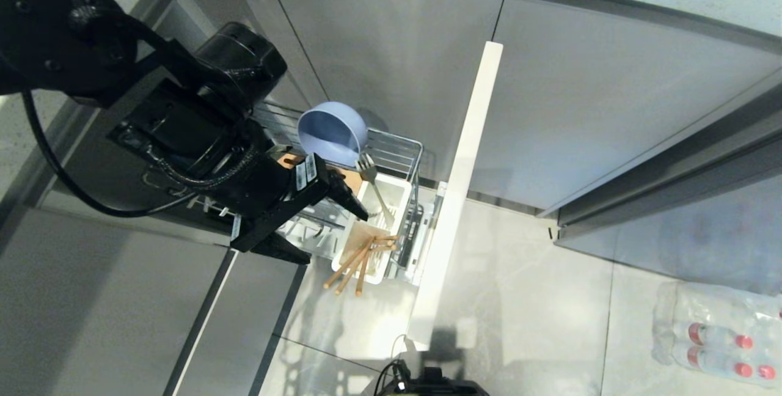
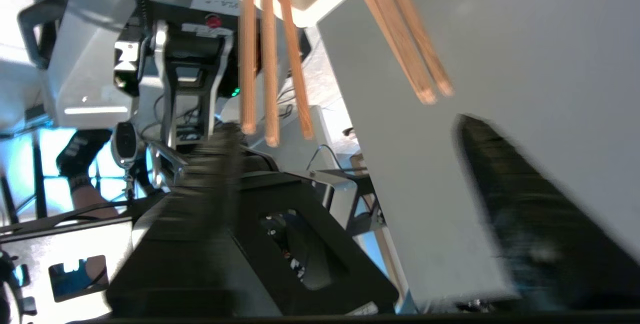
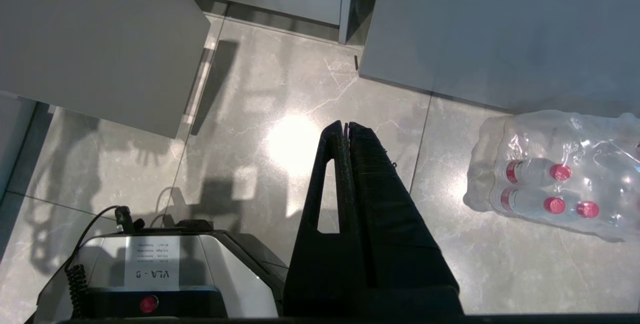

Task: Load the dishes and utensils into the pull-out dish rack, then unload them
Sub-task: Pick up the spoon and place it in the cupboard

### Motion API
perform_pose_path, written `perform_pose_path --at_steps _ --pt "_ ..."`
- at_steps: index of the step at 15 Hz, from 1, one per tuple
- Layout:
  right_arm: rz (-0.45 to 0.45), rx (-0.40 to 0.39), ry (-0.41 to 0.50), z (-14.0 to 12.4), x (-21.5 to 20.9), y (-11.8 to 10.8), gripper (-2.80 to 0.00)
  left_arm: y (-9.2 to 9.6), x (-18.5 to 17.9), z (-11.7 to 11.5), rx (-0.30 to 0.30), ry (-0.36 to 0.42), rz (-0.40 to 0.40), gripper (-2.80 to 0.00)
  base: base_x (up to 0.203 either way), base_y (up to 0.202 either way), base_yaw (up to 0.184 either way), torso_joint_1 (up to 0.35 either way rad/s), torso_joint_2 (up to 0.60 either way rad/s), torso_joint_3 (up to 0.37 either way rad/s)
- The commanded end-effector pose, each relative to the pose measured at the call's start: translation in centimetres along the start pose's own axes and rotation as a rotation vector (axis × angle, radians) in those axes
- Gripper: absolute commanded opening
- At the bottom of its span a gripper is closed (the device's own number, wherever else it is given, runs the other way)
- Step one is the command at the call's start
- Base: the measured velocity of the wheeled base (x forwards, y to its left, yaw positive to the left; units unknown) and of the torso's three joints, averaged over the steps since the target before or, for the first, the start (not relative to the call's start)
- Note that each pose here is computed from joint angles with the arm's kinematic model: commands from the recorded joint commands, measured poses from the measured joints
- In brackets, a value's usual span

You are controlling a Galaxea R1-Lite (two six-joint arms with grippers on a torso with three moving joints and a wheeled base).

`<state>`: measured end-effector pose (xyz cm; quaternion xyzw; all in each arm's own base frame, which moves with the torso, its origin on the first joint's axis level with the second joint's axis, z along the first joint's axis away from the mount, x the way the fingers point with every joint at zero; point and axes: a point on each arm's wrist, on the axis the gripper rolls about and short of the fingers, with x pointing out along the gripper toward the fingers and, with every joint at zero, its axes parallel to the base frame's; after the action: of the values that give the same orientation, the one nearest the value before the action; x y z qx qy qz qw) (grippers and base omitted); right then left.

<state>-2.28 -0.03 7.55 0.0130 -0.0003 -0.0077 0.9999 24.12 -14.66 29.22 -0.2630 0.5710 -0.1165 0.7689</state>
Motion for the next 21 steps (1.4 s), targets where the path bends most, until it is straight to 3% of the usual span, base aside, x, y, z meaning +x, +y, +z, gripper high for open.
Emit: perform_pose_path --at_steps 1,8,13,18,21 --pt "0.0 0.0 0.0 0.0 0.0 0.0 -2.8 0.0 -2.1 -1.1 0.015 -0.027 -0.036 -2.8 0.0 0.0 0.0 0.0 0.0 0.0" --pt "-0.001 0.0 0.0 0.0 0.0 0.0 -2.8 -0.1 -7.0 -4.1 0.08 -0.098 -0.124 -2.8 0.0 0.0 0.0 0.0 0.0 0.0" --pt "0.0 0.0 0.0 0.0 0.0 0.0 -2.8 1.1 -13.2 -7.5 0.194 -0.215 -0.267 -2.8 0.0 0.0 0.0 0.0 0.0 0.0" --pt "0.0 0.0 0.0 0.0 0.0 0.0 -2.8 3.8 -19.6 -10.6 0.303 -0.432 -0.37 -2.8 0.0 0.0 0.0 0.0 0.0 0.0" --pt "0.0 0.0 0.0 0.0 0.0 0.0 -2.8 5.4 -22.4 -12.1 0.335 -0.61 -0.359 -2.8 0.0 0.0 0.0 0.0 0.0 0.0"
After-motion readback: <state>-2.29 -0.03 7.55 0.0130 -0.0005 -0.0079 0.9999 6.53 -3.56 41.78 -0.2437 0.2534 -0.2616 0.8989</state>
